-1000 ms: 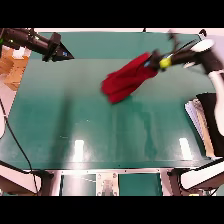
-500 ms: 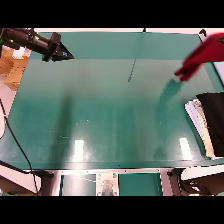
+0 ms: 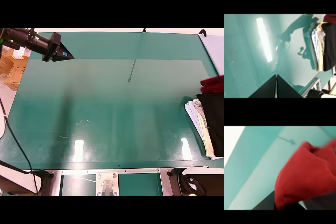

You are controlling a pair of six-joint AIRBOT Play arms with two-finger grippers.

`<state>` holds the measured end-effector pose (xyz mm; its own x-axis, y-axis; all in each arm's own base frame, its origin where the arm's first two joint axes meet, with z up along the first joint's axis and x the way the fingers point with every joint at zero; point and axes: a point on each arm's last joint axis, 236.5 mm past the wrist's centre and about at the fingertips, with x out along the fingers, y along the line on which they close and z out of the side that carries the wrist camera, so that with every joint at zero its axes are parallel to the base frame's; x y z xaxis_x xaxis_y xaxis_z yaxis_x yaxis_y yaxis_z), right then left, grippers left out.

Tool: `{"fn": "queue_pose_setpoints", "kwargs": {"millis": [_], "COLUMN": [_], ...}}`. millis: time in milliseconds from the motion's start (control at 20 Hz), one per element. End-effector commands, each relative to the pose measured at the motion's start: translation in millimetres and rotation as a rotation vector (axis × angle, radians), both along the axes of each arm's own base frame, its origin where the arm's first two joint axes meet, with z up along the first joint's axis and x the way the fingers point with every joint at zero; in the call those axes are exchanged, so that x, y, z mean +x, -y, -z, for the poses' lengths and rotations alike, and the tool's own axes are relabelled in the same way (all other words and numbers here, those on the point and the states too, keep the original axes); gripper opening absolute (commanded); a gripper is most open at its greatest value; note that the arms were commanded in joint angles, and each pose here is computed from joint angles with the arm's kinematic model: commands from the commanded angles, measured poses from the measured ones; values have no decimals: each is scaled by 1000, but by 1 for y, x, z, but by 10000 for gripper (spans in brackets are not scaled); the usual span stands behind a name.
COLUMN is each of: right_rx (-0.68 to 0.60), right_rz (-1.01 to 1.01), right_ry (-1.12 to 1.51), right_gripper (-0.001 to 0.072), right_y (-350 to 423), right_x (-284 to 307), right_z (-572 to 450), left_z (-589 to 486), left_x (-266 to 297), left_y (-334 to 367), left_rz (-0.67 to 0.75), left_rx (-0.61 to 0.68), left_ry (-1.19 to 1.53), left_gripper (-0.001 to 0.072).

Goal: Fold the shirts.

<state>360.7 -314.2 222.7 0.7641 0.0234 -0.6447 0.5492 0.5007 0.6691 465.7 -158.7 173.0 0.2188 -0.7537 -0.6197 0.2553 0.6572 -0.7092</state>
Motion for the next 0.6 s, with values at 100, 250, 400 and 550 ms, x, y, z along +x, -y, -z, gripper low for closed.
{"fn": "queue_pose_setpoints", "kwargs": {"millis": [100,250,400,550], "right_rx": [105,75,125,216], "right_rz": [117,189,221,227], "right_ry": [-432,-580,-693,-789], "right_gripper": [14,14,15,16], "right_y": [4,7,-5,-21], "right_x": [-106,-145,-172,-196], "right_z": [56,75,101,134], "left_z": [0,0,0,0], "left_x": [-2,-2,-2,-2], "left_y": [0,0,0,0], "left_rz": [6,7,7,6], "left_rx": [2,2,2,2], "left_ry": [-4,-4,-4,-4], "left_gripper": [24,24,24,24]}}
